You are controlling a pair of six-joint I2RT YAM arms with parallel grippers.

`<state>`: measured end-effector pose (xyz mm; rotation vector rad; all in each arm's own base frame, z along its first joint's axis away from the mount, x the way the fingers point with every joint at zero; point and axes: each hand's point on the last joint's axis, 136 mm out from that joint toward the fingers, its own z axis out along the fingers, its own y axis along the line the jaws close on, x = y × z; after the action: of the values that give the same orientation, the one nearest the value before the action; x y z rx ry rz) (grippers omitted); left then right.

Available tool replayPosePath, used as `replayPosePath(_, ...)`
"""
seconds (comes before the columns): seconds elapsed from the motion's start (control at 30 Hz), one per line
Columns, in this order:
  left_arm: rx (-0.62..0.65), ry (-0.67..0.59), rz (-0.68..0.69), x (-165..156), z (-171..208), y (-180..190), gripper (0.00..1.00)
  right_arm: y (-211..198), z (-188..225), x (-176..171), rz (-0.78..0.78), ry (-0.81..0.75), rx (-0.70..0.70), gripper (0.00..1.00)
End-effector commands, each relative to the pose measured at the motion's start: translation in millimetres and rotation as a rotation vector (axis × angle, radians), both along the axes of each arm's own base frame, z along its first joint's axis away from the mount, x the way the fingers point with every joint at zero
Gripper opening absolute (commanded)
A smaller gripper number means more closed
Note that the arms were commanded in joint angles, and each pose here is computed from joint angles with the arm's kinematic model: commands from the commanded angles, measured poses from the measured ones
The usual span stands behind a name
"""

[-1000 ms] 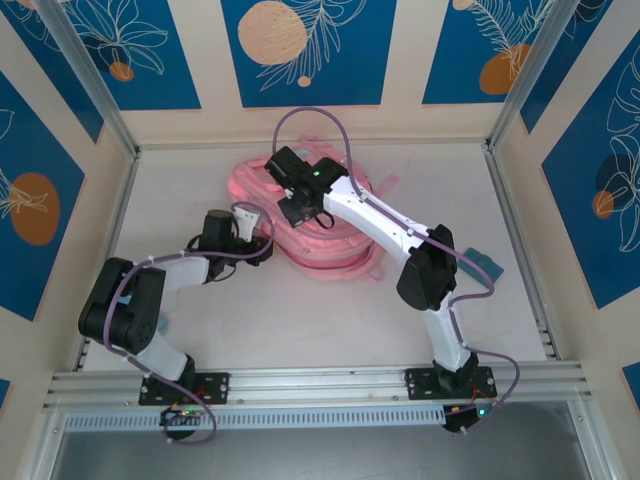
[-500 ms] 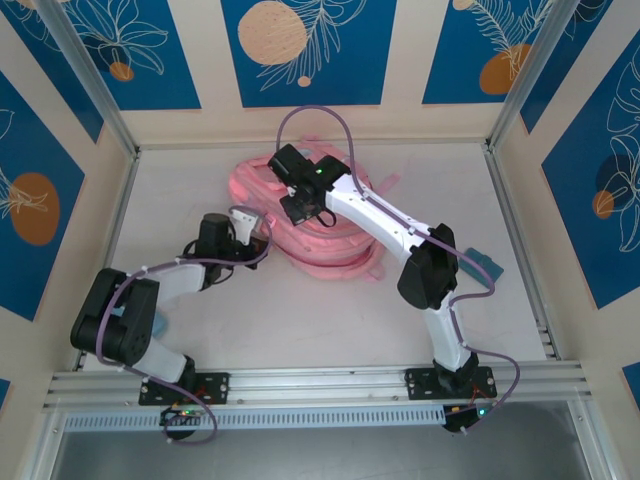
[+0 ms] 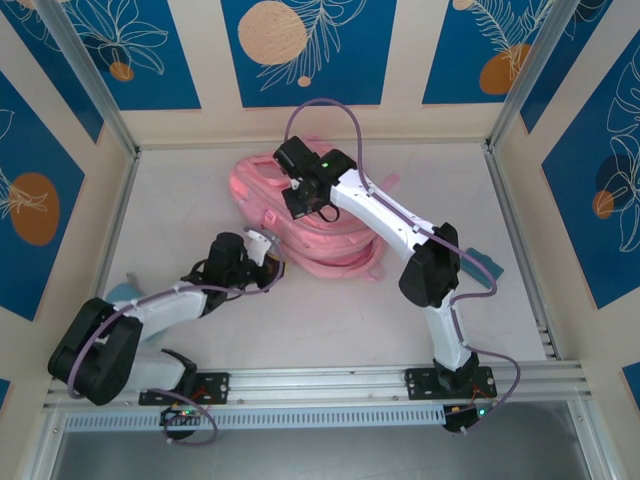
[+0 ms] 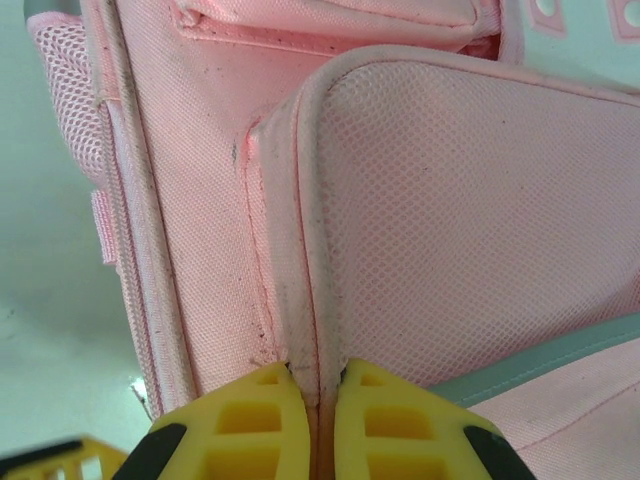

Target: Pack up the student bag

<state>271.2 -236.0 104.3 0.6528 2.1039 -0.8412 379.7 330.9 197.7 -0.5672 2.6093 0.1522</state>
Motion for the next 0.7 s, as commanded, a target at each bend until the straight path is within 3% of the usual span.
replayPosePath(0.0, -0.063, -0.006, -0.026, -9.7, 12.1, -14.6, 0.0, 12.5, 24.2, 15.4, -0.083, -0.041, 0.142, 0.0)
replayPosePath(0.17, 0.025, -0.019, 0.127, 3.1, -1.5, 9.7, 0.01, 0.2, 21.0, 12.5, -0.123, -0.032, 0.142, 0.0)
replayPosePath(0.33, 0.07, 0.002, 0.263, 17.1, -5.8, 44.6, 0.36, -12.3, 35.2, 4.7, -0.105, -0.051, 0.143, 0.0)
replayPosePath(0.4, 0.079, 0.01, 0.294, 22.6, -8.0, 54.4, 0.44, -15.4, 40.0, 1.0, -0.096, -0.053, 0.14, 0.0)
replayPosePath(0.53, 0.057, 0.042, 0.3, 31.6, -12.1, 62.4, 0.52, -21.7, 50.1, -4.1, -0.087, -0.065, 0.135, 0.0)
replayPosePath(0.67, 0.038, 0.034, 0.198, 33.3, -8.4, 47.4, 0.57, -24.9, 61.5, -7.9, -0.075, -0.082, 0.142, 0.0)
